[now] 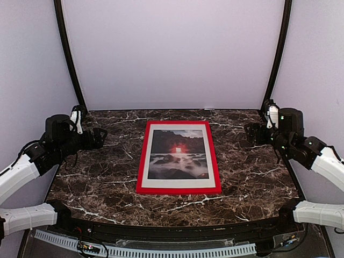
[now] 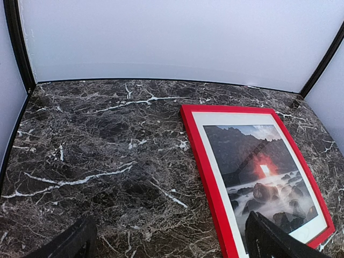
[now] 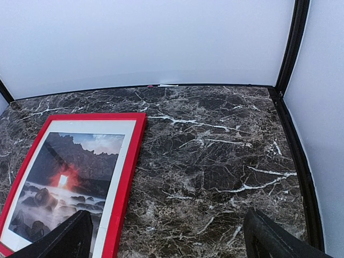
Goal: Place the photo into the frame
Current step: Reset both arms
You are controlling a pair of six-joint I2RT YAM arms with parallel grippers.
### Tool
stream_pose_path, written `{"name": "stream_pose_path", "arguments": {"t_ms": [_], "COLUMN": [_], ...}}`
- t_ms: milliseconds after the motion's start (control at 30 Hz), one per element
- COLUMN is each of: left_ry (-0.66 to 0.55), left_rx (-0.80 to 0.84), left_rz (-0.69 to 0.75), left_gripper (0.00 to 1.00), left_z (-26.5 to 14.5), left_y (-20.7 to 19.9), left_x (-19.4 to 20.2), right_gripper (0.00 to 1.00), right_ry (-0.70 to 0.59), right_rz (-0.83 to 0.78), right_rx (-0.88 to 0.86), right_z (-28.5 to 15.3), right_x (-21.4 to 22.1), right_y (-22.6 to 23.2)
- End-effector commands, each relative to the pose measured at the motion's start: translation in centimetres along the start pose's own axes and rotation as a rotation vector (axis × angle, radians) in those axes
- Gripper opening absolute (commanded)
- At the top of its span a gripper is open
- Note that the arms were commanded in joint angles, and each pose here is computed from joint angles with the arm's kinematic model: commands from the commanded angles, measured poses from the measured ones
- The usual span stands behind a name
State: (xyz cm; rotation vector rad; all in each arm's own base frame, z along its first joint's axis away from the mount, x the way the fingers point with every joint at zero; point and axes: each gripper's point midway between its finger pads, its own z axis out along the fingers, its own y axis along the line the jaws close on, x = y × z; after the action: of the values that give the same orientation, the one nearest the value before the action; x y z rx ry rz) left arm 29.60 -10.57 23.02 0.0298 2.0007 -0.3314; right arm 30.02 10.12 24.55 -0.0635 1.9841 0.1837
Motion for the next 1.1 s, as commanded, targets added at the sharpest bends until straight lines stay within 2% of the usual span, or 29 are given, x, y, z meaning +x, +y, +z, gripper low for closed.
{"name": "stream_pose_path", "arguments": {"t_ms": [0,1067], "left_ry": [-0.023,-0.019], "left_rx": [0.007,0.005], "left_rz": [0.003,0.003], "left_gripper": [0.99,0.99], "left_z": [-0.24,-0.13], "left_y": [0.07,0.12], "left_x": [-0.22,-0.08], "right_gripper": [0.99,0.98], "right_ry": [-0.034,-0.029], "right_rz": [0.001,-0.003], "right_rx": [0.013,0.014], "right_z": [0.02,0.15], "right_x": [-0.65,-0.5], "right_y": [-0.25,-0.23]}}
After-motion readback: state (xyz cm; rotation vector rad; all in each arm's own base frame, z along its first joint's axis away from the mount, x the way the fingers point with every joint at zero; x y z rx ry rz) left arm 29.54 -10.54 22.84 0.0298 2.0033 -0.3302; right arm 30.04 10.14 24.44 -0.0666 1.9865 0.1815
